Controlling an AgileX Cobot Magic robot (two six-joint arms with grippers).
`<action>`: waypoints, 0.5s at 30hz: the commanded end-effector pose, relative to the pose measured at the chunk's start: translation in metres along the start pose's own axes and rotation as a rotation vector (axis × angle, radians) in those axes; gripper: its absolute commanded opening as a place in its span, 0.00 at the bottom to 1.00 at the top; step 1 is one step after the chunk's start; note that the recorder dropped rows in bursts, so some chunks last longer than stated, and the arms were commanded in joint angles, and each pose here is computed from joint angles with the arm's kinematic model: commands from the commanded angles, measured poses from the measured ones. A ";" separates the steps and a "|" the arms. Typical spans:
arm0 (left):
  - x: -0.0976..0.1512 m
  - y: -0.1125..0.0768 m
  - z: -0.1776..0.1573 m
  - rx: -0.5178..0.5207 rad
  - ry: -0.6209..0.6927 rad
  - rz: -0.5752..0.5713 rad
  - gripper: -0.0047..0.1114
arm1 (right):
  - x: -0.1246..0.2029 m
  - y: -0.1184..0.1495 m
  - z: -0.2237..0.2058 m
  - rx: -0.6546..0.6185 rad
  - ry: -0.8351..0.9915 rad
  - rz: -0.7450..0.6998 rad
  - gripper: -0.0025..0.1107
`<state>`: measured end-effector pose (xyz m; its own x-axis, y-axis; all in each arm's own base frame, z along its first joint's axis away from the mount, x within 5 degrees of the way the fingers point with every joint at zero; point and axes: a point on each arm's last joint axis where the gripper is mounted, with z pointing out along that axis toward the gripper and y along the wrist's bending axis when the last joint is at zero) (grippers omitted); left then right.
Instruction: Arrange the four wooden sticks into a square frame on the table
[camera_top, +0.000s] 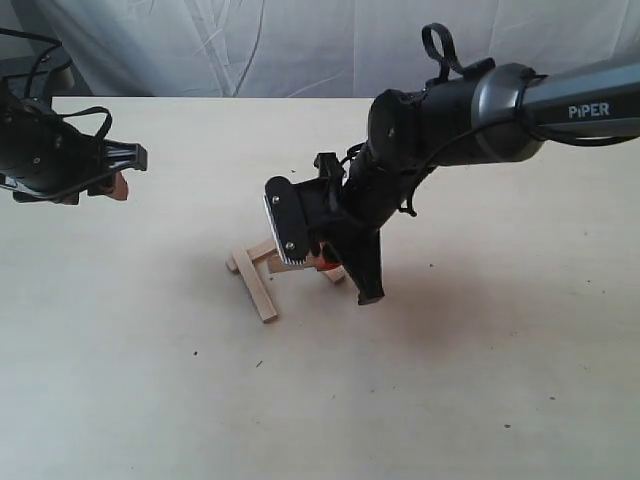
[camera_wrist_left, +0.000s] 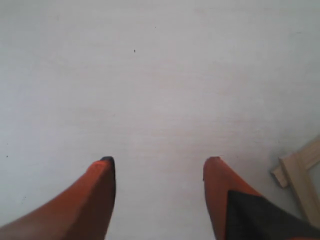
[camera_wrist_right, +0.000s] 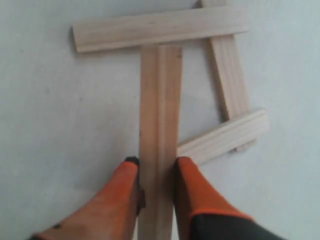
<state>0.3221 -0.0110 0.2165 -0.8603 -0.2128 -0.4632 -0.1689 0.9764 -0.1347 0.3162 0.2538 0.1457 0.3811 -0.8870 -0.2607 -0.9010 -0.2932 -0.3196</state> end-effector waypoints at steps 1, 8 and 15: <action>0.000 -0.002 -0.002 0.013 -0.015 -0.009 0.49 | -0.012 0.005 0.011 -0.007 0.047 -0.171 0.02; -0.001 -0.002 -0.002 0.015 -0.024 -0.008 0.49 | -0.017 0.012 0.029 -0.026 0.073 -0.243 0.02; -0.001 -0.003 -0.002 0.015 -0.026 -0.008 0.49 | -0.019 0.010 0.030 -0.004 0.069 -0.248 0.02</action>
<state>0.3233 -0.0112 0.2172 -0.8528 -0.2173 -0.4750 -0.1698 0.9753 -0.1412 0.3042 0.2761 0.1179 0.5705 -0.8133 -0.1142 -0.7910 -0.5068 -0.3427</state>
